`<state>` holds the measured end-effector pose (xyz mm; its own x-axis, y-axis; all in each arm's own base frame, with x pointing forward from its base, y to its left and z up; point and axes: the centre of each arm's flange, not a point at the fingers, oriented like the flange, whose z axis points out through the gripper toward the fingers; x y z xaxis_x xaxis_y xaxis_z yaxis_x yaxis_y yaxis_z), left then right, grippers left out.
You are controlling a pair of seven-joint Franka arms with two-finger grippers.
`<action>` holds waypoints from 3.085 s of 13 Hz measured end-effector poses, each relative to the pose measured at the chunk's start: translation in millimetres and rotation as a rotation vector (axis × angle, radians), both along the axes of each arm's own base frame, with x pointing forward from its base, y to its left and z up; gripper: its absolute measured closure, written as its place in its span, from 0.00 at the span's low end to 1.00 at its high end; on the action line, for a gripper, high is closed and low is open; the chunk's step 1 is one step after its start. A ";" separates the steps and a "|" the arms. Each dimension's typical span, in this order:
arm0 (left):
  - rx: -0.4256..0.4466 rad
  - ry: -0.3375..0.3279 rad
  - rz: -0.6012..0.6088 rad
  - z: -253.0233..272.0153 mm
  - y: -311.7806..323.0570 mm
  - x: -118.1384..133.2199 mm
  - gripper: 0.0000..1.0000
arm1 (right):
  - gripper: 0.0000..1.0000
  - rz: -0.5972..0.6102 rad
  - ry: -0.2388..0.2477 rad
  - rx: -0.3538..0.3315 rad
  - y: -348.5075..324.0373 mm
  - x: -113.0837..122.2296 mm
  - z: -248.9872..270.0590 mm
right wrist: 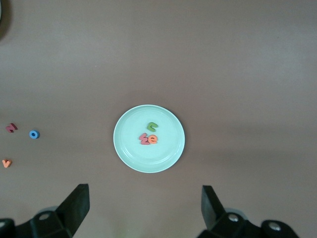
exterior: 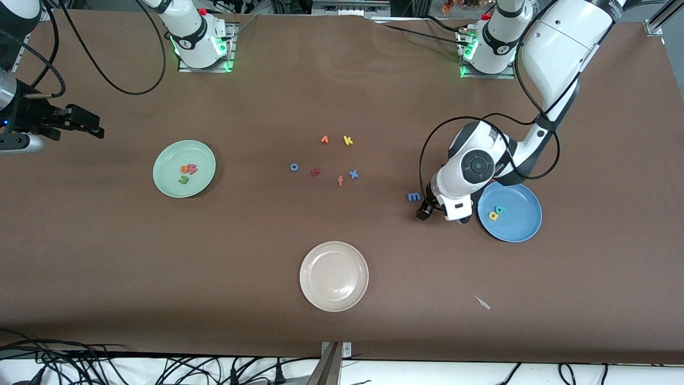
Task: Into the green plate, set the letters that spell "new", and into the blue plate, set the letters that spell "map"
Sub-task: 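Lower the left gripper onto the blue m and grasp it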
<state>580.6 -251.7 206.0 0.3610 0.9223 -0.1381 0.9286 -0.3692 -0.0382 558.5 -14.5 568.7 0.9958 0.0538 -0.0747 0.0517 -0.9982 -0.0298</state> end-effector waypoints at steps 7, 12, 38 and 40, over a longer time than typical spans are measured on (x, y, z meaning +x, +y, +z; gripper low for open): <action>0.081 -0.030 0.349 -13.6 -42.0 -27.3 0.00 | 0.00 0.008 0.000 0.000 5.2 0.1 0.0; 0.113 -0.020 0.427 -33.7 -34.3 -39.4 0.00 | 0.00 0.006 0.000 0.000 4.3 0.1 0.0; 0.111 -0.074 0.370 -24.4 -24.2 -16.7 0.67 | 0.00 -0.004 0.004 0.000 -0.2 0.1 -1.0; 0.147 -0.059 0.301 -18.1 -22.5 -11.3 0.67 | 0.00 -0.004 0.004 0.000 -0.2 0.1 -1.1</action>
